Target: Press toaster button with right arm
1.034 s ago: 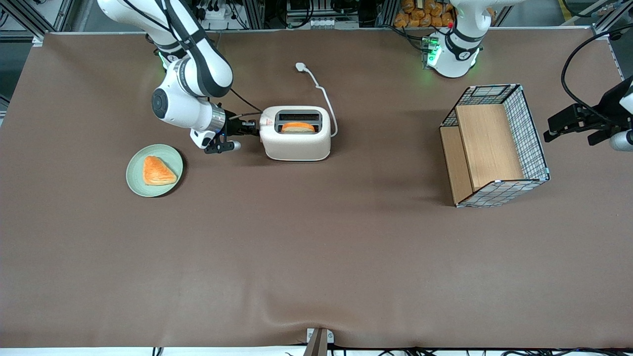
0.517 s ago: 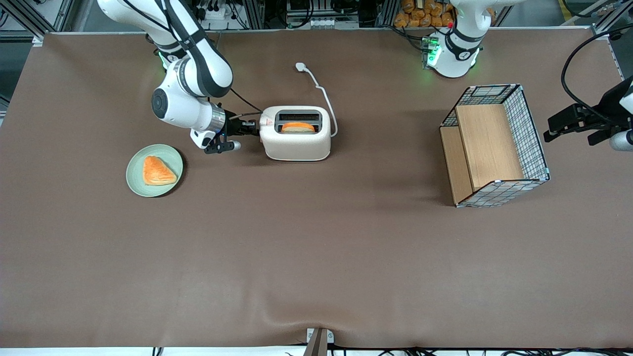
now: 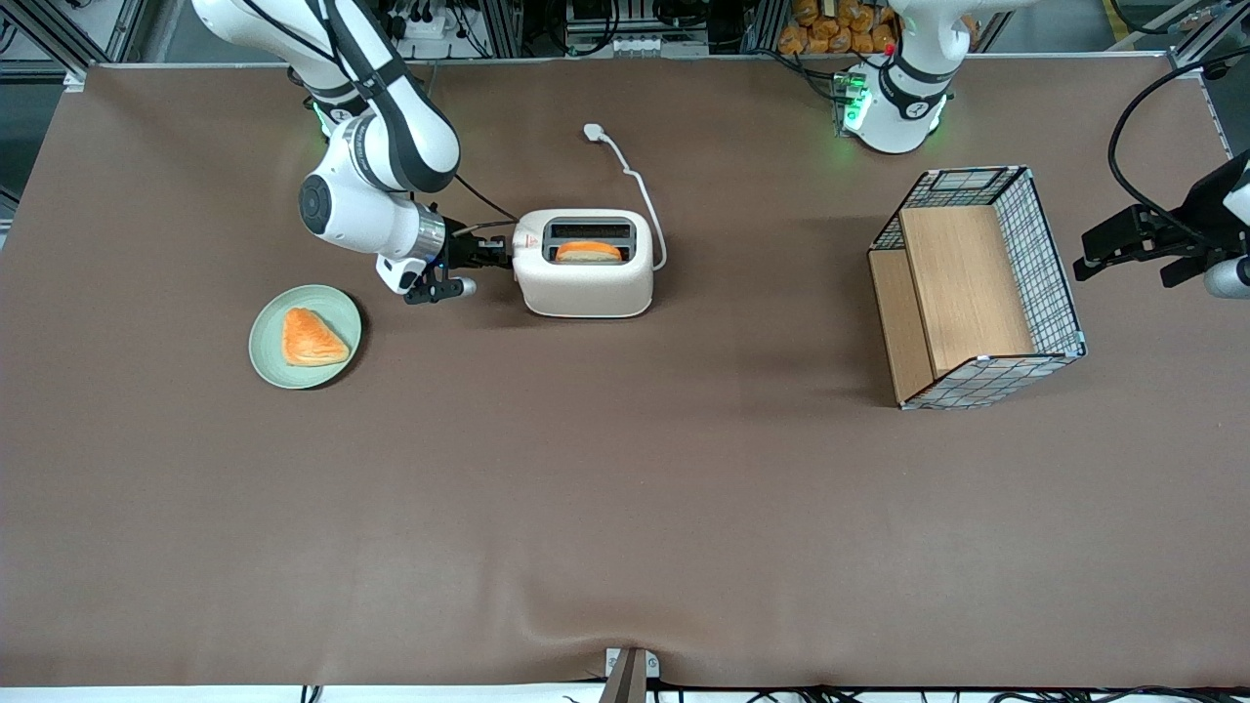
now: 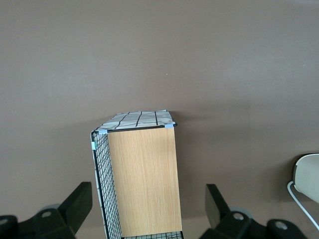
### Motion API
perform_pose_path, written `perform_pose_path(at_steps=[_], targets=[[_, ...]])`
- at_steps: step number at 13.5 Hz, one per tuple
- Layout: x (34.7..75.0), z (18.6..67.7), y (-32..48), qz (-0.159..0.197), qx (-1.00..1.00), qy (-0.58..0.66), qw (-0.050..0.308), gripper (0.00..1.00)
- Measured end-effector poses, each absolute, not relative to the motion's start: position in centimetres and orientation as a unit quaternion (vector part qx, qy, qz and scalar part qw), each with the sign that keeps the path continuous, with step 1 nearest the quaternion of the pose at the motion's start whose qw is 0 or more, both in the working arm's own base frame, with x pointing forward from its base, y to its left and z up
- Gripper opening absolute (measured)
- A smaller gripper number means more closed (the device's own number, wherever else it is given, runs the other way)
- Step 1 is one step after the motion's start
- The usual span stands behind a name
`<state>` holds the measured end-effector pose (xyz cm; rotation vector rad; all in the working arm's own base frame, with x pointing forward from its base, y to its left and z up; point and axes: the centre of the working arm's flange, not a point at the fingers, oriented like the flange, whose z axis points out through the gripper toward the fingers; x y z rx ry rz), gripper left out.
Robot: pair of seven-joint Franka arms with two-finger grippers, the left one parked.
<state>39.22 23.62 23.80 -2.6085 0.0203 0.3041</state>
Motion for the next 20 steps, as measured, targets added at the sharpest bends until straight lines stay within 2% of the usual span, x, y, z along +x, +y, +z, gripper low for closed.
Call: perform_pose_path(at_steps=[12, 16, 17, 20], targets=[[40.3, 24.0, 21.8, 0.118, -0.958, -0.015, 0.261, 0.01], [42.3, 24.8, 16.9, 0.121, -0.963, -0.054, 0.233, 0.01], [42.8, 25.3, 16.0, 0.127, -0.963, -0.059, 0.231, 0.08], [45.1, 28.0, 13.5, 0.144, -0.961, -0.075, 0.225, 0.41]])
